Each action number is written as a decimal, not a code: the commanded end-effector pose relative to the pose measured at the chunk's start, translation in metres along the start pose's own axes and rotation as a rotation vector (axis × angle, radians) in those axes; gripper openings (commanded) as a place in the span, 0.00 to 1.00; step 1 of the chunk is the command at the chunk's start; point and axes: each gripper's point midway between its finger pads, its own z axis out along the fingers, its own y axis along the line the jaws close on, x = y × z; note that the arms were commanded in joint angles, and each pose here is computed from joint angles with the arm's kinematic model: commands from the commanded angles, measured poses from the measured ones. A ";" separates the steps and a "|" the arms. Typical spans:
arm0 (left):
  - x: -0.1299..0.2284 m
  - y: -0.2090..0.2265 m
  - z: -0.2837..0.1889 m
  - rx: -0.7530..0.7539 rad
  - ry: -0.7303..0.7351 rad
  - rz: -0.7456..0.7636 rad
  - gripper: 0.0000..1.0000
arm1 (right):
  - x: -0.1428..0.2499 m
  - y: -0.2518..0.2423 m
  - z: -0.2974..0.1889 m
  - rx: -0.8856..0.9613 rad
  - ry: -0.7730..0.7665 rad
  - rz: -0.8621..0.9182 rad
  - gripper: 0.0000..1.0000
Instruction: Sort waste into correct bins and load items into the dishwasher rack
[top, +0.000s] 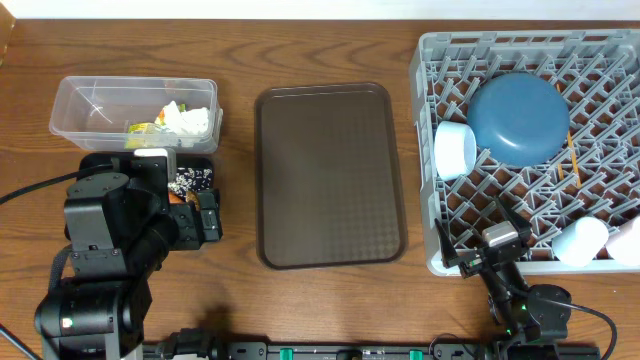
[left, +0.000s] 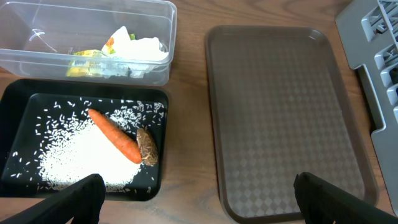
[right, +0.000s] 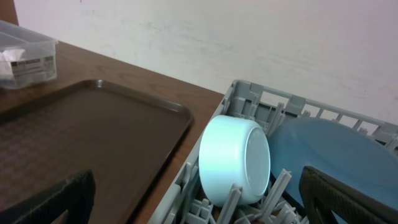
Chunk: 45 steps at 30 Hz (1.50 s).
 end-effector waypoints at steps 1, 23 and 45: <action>-0.003 -0.001 -0.003 0.005 -0.012 -0.003 0.98 | 0.000 0.002 0.000 -0.008 -0.006 0.016 0.99; -0.002 -0.002 -0.006 0.005 -0.024 -0.002 0.98 | 0.000 0.002 0.000 -0.008 -0.006 0.016 0.99; -0.004 -0.024 -0.027 0.090 -0.660 0.164 0.98 | 0.000 0.002 0.000 -0.008 -0.006 0.016 0.99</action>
